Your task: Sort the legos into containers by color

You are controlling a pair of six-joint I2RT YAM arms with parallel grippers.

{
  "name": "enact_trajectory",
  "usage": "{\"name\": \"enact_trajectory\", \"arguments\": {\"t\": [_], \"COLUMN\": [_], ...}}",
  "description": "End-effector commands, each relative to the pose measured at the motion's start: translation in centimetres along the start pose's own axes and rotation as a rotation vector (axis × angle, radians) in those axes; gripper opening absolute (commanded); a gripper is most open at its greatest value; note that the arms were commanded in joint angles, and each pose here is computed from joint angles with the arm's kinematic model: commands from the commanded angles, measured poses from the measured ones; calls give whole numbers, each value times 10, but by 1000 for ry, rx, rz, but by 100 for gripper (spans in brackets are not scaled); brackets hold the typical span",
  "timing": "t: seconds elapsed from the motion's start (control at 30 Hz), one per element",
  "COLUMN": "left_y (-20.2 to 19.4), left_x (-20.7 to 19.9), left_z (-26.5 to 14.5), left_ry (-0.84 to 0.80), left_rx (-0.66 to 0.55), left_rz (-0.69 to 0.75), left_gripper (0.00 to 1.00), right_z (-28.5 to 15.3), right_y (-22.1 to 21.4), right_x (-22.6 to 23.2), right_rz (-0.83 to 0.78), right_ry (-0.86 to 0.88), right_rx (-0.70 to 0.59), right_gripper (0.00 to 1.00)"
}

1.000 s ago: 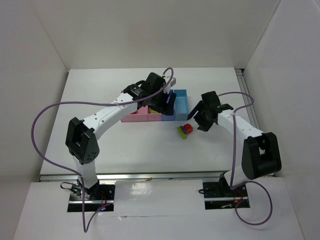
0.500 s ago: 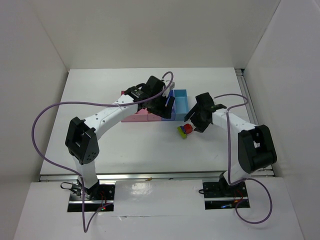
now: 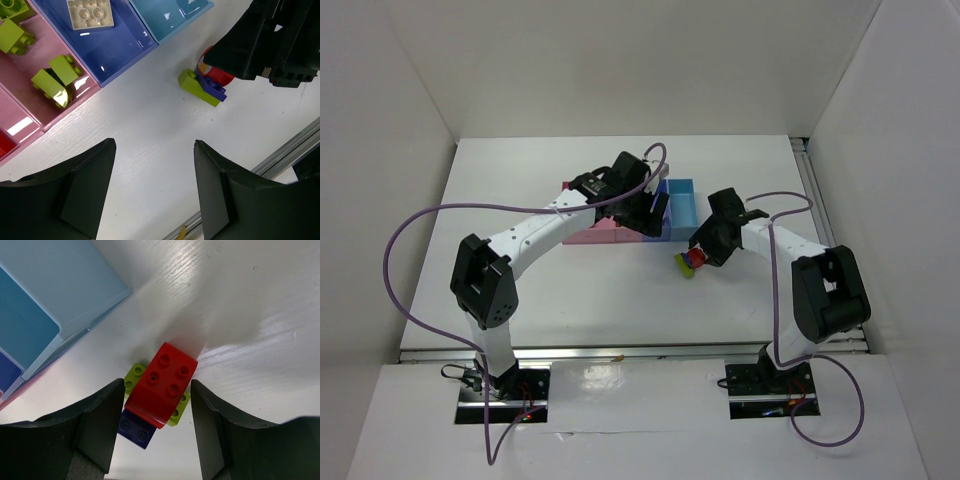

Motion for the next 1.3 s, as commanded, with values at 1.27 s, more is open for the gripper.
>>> {"name": "enact_trajectory", "arguments": {"t": [1.27], "left_y": [12], "left_x": [-53], "left_z": [-68], "left_ry": [-533], "left_rx": [4], "left_rz": [215], "left_gripper": [91], "right_z": [-166], "right_y": [5], "right_x": [26], "right_rz": [-362], "right_ry": [416], "right_rx": [-264], "right_gripper": [26]}}
Point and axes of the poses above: each gripper's point midway between its finger pads, its own z axis out along the fingers, its own x axis along the line the jaws close on, y = z × x, the point moved 10 cm from there along -z, back along the fingers, and after that the axes turned 7 degrees about -z, right-handed, at the moved point
